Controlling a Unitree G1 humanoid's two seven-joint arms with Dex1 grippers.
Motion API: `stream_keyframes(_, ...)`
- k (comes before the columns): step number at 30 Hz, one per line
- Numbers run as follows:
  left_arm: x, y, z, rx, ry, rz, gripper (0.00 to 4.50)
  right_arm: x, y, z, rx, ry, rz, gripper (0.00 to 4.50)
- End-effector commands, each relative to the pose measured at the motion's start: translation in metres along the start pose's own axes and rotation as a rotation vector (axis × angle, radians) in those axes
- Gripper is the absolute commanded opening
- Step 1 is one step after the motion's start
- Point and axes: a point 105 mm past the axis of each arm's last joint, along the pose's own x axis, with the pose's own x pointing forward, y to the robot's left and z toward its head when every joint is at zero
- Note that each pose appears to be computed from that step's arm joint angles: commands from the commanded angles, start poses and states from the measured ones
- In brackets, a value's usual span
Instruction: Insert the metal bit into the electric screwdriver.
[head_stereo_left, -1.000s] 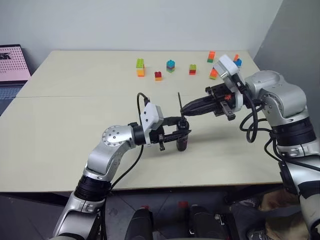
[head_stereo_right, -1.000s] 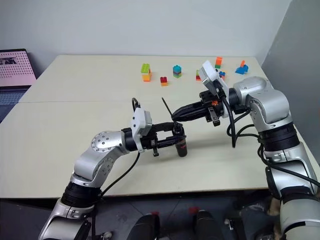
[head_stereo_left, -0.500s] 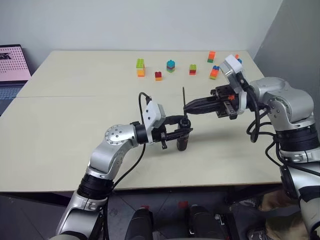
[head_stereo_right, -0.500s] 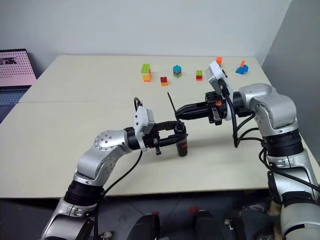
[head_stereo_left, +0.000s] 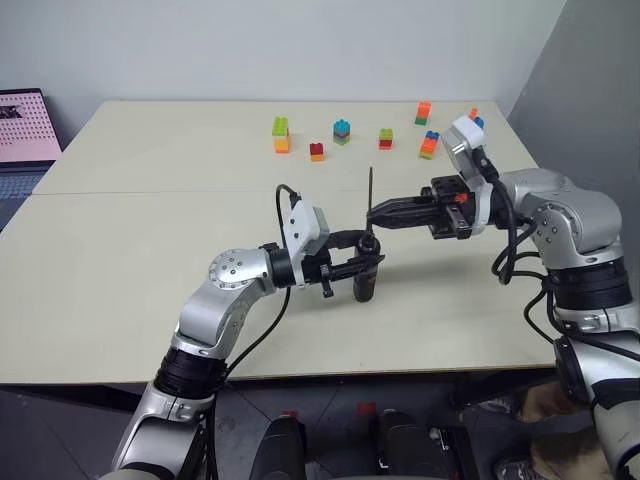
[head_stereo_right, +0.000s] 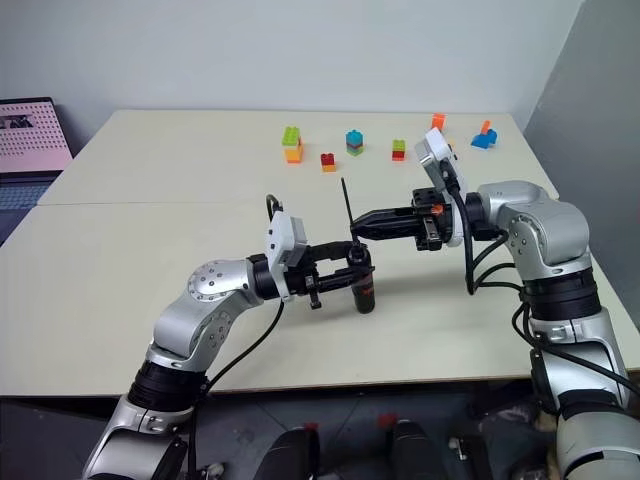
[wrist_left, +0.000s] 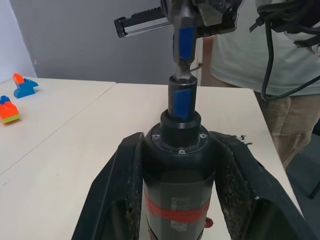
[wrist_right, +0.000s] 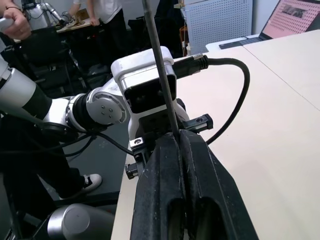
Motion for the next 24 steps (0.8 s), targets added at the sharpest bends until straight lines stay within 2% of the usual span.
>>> stream_keyframes(1, -0.007, 0.01, -0.016, -0.04, 0.06, 0.07, 1.63, 0.004, 0.008, 0.002, -0.03, 0.004, 0.032, 0.0)
stream_keyframes(10, -0.008, 0.01, -0.018, -0.039, 0.064, 0.065, 1.63, 0.006, 0.01, -0.003, -0.04, 0.029, 0.029, 0.0)
stream_keyframes(24, -0.005, 0.008, -0.017, -0.036, 0.061, 0.055, 1.63, -0.011, 0.01, 0.019, -0.104, -0.008, -0.014, 3.02)
